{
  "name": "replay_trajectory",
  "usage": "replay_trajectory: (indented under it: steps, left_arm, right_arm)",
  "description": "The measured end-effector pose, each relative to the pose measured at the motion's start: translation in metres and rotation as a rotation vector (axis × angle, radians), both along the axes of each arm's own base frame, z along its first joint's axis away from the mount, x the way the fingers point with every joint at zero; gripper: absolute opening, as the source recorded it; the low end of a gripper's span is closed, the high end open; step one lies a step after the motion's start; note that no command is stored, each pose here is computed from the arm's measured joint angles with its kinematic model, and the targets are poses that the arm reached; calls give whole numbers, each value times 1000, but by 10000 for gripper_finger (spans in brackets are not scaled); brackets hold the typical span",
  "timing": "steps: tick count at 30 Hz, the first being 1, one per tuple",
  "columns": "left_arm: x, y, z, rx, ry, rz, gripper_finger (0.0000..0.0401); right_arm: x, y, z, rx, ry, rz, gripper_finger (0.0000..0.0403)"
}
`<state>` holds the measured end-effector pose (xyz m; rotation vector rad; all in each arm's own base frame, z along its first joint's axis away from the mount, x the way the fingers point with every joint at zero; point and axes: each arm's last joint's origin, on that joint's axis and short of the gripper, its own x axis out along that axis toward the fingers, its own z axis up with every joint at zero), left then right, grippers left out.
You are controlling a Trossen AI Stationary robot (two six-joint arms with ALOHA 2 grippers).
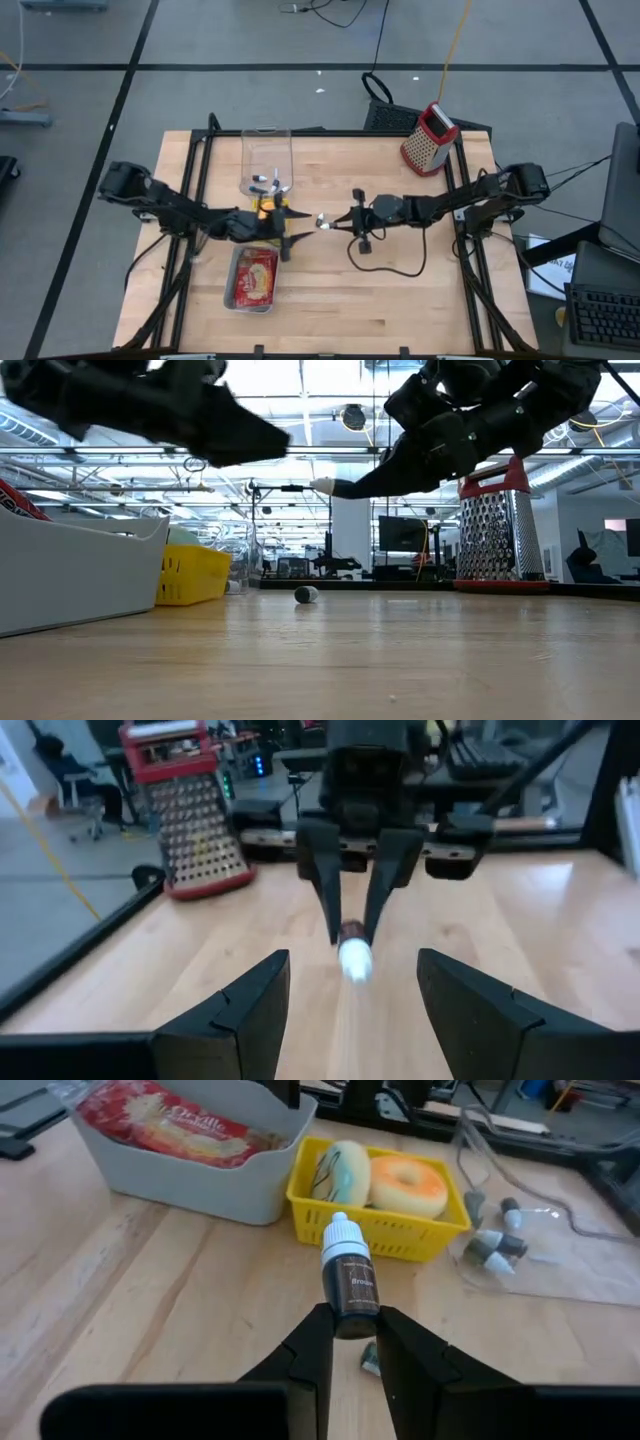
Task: Pick & Place Food Item
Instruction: Put the brown food coloring bottle into the transparent bin
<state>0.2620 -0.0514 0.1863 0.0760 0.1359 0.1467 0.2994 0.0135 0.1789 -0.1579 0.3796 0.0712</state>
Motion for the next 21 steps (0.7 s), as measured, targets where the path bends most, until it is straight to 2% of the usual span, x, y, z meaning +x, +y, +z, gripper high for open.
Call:
replay_trajectory:
  steps: [5,10,21]
  left_arm:
    - [29,-5,-3,71,37,1,223]
    - [45,-4,-10,61,72,21,223]
    - [49,-3,-13,52,83,29,223]
  right_arm:
    - [-1,1,-2,17,-15,-1,55]
    - [-1,1,-1,20,-26,-2,55]
    - [1,1,5,20,-88,0,55]
